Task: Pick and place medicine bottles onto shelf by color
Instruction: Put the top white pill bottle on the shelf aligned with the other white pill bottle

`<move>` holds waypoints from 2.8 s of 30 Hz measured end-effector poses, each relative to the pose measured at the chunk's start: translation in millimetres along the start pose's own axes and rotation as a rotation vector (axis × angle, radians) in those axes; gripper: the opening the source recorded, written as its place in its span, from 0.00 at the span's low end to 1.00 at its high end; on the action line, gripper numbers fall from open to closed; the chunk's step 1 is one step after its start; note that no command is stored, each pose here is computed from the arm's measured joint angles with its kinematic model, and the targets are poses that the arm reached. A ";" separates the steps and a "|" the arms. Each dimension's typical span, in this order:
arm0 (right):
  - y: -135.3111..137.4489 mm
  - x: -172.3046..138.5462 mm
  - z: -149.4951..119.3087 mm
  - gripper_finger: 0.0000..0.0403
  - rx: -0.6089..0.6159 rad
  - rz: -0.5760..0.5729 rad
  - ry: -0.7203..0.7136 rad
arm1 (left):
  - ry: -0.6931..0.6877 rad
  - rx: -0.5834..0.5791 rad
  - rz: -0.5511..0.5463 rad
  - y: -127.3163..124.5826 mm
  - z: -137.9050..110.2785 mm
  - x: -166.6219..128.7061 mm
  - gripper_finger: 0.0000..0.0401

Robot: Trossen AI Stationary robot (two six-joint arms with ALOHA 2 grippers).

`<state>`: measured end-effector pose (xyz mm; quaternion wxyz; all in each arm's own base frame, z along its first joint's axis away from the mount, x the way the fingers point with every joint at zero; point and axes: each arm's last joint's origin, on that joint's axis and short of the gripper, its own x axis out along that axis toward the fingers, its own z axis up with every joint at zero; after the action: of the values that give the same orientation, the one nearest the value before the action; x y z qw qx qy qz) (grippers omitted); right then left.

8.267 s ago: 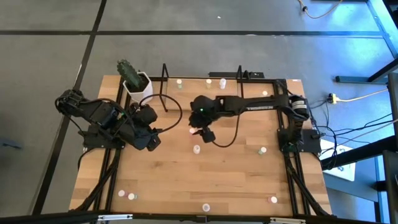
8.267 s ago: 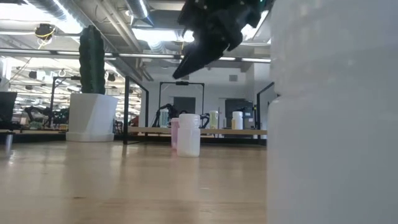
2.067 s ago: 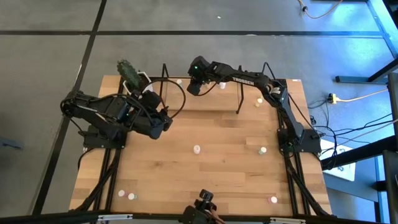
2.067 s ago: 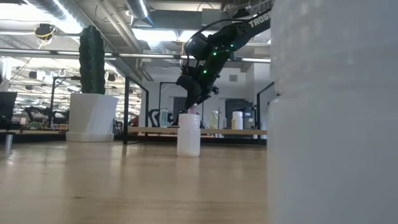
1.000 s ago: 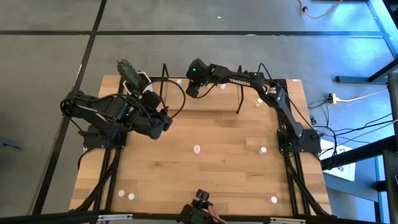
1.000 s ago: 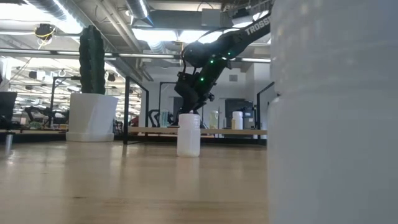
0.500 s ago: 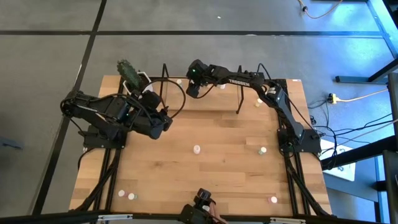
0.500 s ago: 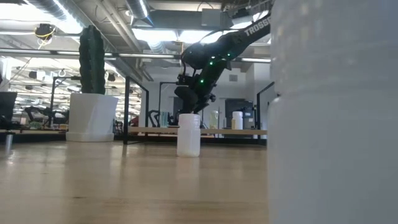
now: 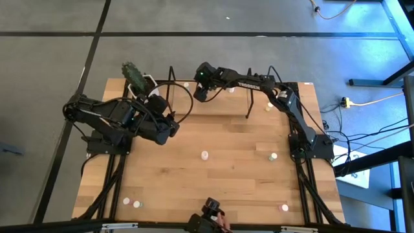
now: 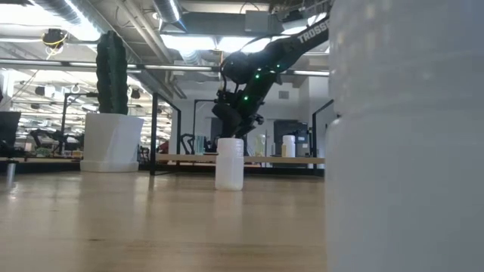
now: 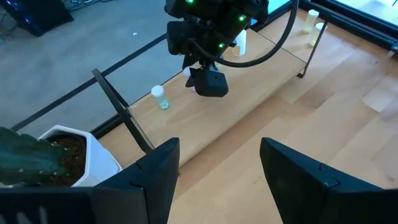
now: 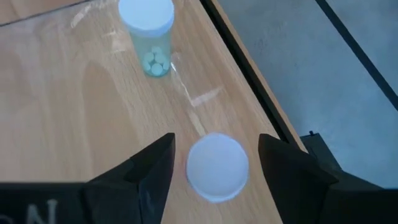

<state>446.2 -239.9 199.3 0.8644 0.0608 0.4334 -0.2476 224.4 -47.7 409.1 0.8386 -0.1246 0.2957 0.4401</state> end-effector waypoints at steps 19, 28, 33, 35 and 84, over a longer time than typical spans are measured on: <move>-5.3 -36.8 33.2 0.58 0.028 0.002 -0.043 | 0.025 0.002 -0.013 -0.3 -0.7 0.0 0.54; -0.3 -97.9 61.3 0.58 -0.032 0.012 -0.063 | 0.027 0.013 -0.016 -0.4 -2.1 -1.6 0.54; 13.9 -143.5 62.7 0.58 -0.075 0.051 -0.087 | 0.027 0.032 -0.039 -2.7 -6.1 -6.9 0.54; 18.7 -155.8 59.8 0.58 -0.086 0.059 -0.064 | 0.026 0.039 -0.050 -3.8 -7.8 -9.3 0.54; 242.3 -351.0 -49.5 0.58 -0.768 0.588 0.024 | 0.143 0.456 -0.478 -30.8 -93.1 -100.5 0.54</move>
<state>351.0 118.5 415.8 0.8525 -0.1400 0.4681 0.1858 169.5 -176.1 394.5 0.9016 -0.0302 0.4069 0.1439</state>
